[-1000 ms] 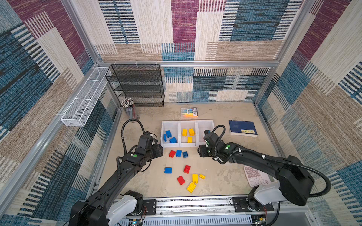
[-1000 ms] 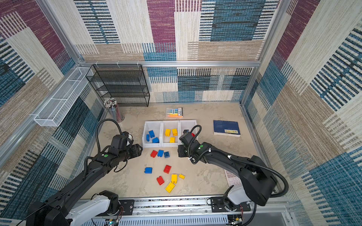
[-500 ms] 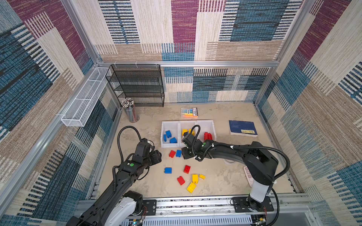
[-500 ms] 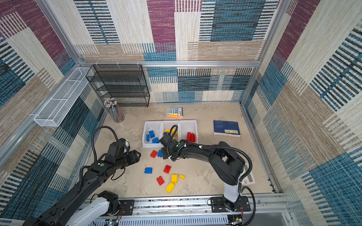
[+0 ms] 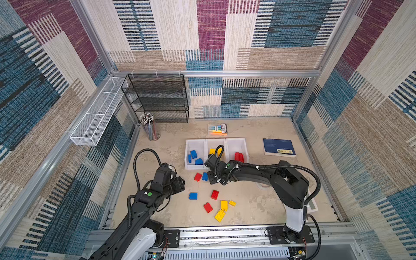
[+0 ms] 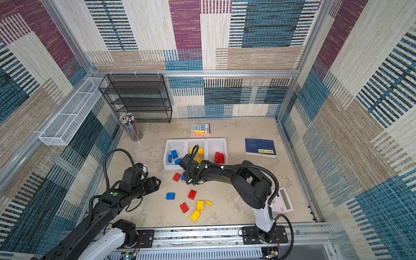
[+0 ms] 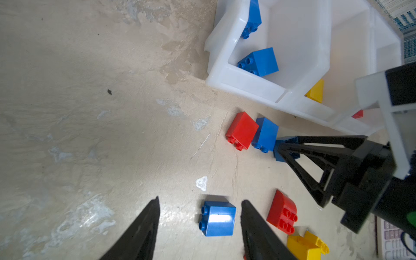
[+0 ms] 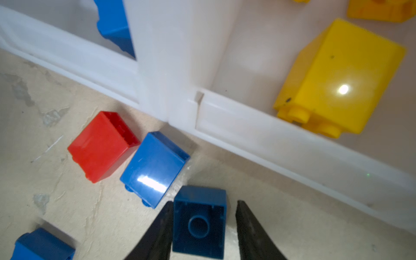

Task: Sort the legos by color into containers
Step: 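Grasp a blue brick with the right gripper while the left gripper withdraws, then carry the blue brick into the compartment nearest the left arm and release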

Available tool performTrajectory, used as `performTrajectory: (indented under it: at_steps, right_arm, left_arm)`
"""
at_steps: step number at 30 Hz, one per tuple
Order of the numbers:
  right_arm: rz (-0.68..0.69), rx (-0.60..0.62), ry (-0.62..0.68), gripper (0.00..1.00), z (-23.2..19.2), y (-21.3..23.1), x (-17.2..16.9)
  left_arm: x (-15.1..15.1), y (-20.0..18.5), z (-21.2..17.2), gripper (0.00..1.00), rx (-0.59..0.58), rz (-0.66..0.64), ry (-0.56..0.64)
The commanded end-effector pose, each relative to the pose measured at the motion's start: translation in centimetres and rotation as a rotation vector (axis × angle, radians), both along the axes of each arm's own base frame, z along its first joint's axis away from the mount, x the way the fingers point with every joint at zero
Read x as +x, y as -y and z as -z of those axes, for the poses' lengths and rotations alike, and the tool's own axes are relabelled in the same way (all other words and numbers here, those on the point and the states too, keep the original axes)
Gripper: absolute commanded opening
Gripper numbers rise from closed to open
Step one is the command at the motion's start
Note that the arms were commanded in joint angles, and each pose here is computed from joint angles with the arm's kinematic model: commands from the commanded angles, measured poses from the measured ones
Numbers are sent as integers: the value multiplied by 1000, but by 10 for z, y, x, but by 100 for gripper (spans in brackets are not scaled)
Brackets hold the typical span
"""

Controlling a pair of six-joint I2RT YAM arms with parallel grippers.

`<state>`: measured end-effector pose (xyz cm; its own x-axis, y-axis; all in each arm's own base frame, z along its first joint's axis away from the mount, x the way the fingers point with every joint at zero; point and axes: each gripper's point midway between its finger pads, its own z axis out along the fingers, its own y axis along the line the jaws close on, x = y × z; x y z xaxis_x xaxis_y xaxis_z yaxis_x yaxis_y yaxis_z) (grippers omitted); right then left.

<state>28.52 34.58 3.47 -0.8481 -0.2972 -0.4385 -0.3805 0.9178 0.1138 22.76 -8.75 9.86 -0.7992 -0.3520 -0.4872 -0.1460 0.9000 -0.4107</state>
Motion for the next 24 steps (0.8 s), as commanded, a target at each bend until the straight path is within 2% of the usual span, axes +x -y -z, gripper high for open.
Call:
performTrajectory:
  at_steps: [1, 4, 9, 15, 20, 24]
  right_arm:
    - [16, -11, 13, 42, -2, 5, 0]
    - [8, -4, 13, 37, -2, 3, 0]
    - [-2, 21, 26, 34, -11, -2, -1]
    - [-32, 99, 100, 33, -57, -14, 5]
    - [-99, 151, 227, 34, -107, -39, 28]
    - [-154, 112, 303, 35, -123, -65, 59]
  left_arm:
    - [0, 1, 2, 60, -23, -22, -8]
    - [0, 0, 3, 60, -21, -23, -10]
    - [-2, 0, 3, 60, -20, -24, -10]
    - [-4, -2, 4, 60, -16, -29, -11]
    - [-6, -3, 4, 60, -17, -32, -9]
    - [-9, -1, 7, 60, -29, -27, -21]
